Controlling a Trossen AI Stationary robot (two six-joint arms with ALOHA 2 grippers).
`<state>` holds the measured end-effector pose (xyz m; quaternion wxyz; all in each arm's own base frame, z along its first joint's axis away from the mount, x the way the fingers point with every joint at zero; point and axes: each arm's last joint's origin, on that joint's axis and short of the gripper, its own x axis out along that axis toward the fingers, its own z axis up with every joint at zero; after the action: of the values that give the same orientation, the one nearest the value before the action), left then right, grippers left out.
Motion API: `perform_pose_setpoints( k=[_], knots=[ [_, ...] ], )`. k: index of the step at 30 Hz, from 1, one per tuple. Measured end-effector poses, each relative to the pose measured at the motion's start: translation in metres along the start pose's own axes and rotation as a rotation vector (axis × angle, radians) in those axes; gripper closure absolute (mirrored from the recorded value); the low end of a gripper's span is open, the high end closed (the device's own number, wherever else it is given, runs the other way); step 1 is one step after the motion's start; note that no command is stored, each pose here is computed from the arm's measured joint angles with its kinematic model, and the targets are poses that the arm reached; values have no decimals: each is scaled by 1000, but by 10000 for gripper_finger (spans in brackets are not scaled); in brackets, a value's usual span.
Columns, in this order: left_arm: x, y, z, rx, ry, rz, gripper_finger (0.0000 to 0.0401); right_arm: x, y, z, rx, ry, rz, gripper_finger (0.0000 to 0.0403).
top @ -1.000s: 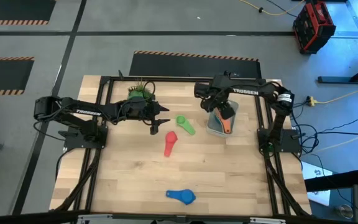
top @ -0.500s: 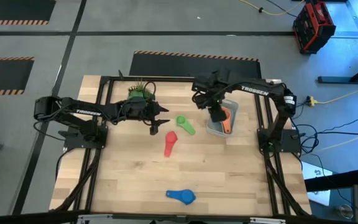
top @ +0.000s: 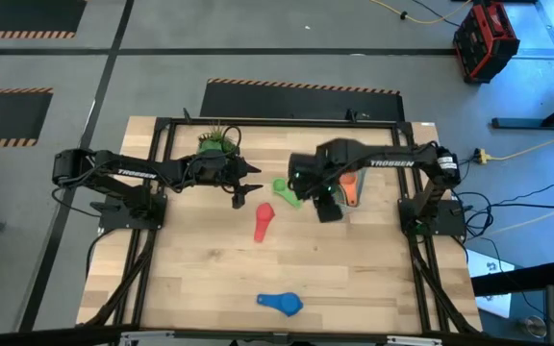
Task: Nest measuring cups in basket
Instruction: Stack the blue measuring cup on top of the orange measuring cup in the gray bin
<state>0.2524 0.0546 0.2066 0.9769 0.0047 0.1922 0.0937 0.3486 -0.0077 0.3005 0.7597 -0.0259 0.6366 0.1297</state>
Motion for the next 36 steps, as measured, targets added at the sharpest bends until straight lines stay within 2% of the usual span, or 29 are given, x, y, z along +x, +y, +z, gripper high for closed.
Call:
perform_pose_setpoints(
  k=[8,14,23,29,36],
  knots=[
    [0,0,0,0,0,0,174,15,32,20,-96,-136,-7,258],
    [0,0,0,0,0,0,174,17,42,23,-120,-146,10,256],
    [0,0,0,0,0,0,174,16,42,26,-62,-182,40,232],
    [0,0,0,1,0,0,174,16,40,27,-44,-194,45,231],
    [0,0,0,0,0,0,174,15,47,35,54,-264,81,231]
  ],
)
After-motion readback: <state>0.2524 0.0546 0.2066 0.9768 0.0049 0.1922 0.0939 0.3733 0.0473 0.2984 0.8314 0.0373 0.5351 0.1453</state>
